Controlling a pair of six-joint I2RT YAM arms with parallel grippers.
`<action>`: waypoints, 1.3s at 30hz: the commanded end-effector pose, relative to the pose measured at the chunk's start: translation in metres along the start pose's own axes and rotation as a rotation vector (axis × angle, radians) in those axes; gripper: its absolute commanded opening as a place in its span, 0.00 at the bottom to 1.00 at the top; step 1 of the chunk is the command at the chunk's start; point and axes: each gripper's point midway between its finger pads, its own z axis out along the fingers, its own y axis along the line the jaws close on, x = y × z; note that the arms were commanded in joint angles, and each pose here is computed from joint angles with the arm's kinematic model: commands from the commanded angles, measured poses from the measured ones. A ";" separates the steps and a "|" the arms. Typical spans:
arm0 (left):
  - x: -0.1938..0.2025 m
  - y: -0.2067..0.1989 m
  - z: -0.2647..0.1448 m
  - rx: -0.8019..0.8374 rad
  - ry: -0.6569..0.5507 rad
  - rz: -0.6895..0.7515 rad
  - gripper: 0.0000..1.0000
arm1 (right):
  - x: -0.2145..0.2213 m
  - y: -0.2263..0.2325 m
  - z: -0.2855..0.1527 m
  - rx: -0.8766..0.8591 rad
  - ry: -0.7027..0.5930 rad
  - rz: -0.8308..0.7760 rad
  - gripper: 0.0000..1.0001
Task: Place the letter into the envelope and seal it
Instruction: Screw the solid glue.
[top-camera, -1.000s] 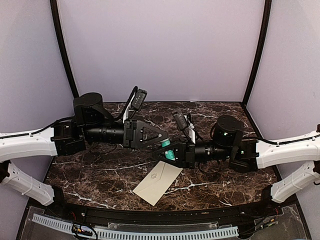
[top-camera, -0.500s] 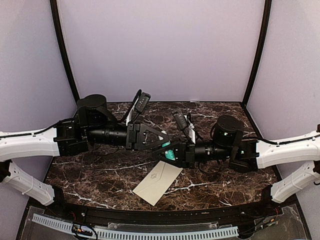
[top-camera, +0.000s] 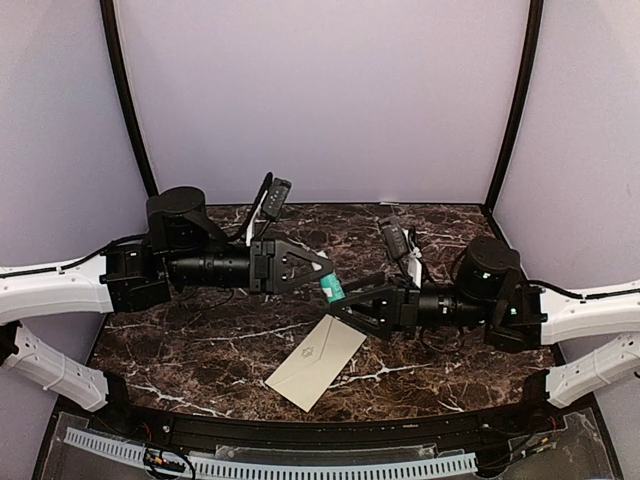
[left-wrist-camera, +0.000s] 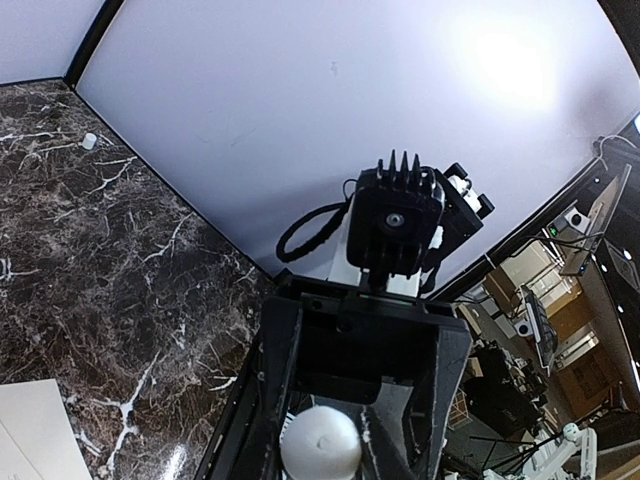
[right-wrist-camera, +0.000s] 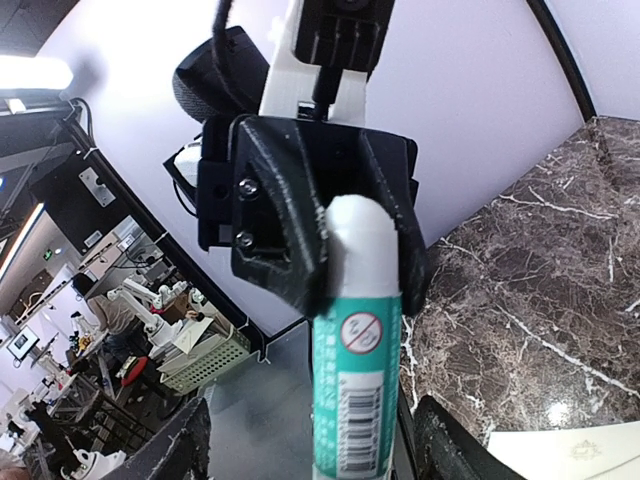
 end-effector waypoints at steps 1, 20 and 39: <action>-0.016 -0.013 -0.008 0.010 -0.044 0.016 0.09 | -0.001 0.005 -0.016 -0.025 -0.030 0.016 0.66; -0.011 -0.017 -0.011 0.047 -0.044 -0.017 0.08 | 0.012 0.014 0.000 -0.137 0.029 0.065 0.13; 0.001 -0.023 -0.001 0.142 0.001 -0.062 0.63 | -0.008 0.016 -0.006 -0.130 -0.084 0.037 0.04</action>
